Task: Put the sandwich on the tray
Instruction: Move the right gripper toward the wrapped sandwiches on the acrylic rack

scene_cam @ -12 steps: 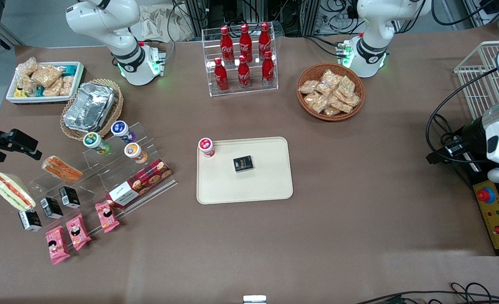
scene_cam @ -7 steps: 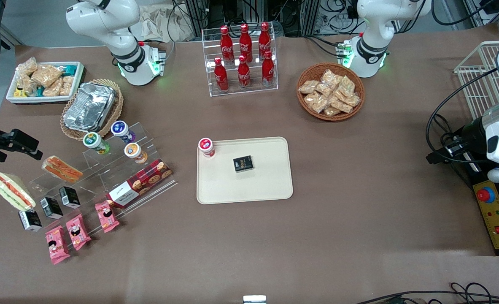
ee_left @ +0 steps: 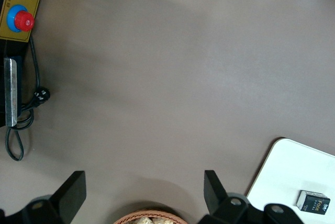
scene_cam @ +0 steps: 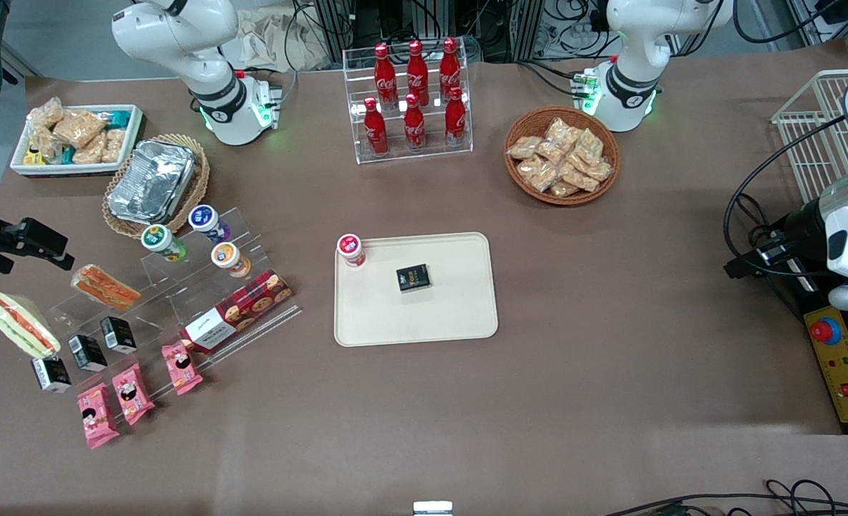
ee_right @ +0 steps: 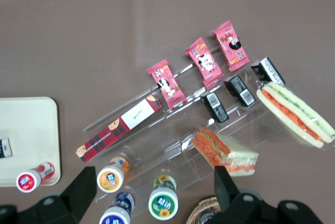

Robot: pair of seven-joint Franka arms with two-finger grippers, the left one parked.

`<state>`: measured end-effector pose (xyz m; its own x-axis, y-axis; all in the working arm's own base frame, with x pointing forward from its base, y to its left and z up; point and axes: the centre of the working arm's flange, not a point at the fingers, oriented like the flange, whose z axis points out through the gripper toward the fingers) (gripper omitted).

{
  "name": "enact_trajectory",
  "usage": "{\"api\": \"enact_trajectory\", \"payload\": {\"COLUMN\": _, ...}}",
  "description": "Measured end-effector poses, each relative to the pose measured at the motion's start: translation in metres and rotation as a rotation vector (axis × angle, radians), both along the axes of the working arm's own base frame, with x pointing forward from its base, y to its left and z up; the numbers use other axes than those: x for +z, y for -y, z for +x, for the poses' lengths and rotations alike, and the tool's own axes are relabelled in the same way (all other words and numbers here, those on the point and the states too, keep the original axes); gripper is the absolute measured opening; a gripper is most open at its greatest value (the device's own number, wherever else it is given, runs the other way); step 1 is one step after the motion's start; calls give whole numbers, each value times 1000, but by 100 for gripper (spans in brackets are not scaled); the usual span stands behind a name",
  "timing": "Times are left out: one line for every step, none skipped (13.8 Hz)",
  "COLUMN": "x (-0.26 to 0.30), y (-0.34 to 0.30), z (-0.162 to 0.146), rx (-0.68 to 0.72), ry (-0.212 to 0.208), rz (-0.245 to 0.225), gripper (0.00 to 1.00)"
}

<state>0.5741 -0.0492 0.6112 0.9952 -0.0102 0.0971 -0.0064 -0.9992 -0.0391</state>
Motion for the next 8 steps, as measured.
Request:
{"api": "enact_trajectory", "payload": {"x": 1, "y": 0, "z": -1, "rx": 0, "ry": -1, "rz": 1, "gripper": 100}}
{"api": "enact_trajectory", "payload": {"x": 2, "y": 0, "z": -2, "rx": 1, "ry": -1, "rz": 1, "gripper": 100}}
{"api": "enact_trajectory", "payload": {"x": 2, "y": -1, "z": -2, "rx": 2, "ry": -1, "rz": 2, "gripper": 100}}
{"api": "enact_trajectory", "payload": {"x": 2, "y": -2, "z": -2, "rx": 4, "ry": -3, "rz": 2, "gripper": 100}}
{"api": "enact_trajectory", "payload": {"x": 2, "y": -3, "z": -2, "rx": 6, "ry": -7, "rz": 2, "gripper": 100}}
{"api": "enact_trajectory", "payload": {"x": 1, "y": -3, "z": -3, "rx": 7, "ry": -13, "rz": 3, "gripper": 100}}
{"api": "enact_trajectory", "payload": {"x": 0, "y": -3, "z": -3, "rx": 6, "ry": -19, "rz": 3, "gripper": 100}}
{"api": "enact_trajectory", "payload": {"x": -1, "y": -2, "z": -3, "rx": 4, "ry": -23, "rz": 3, "gripper": 100}}
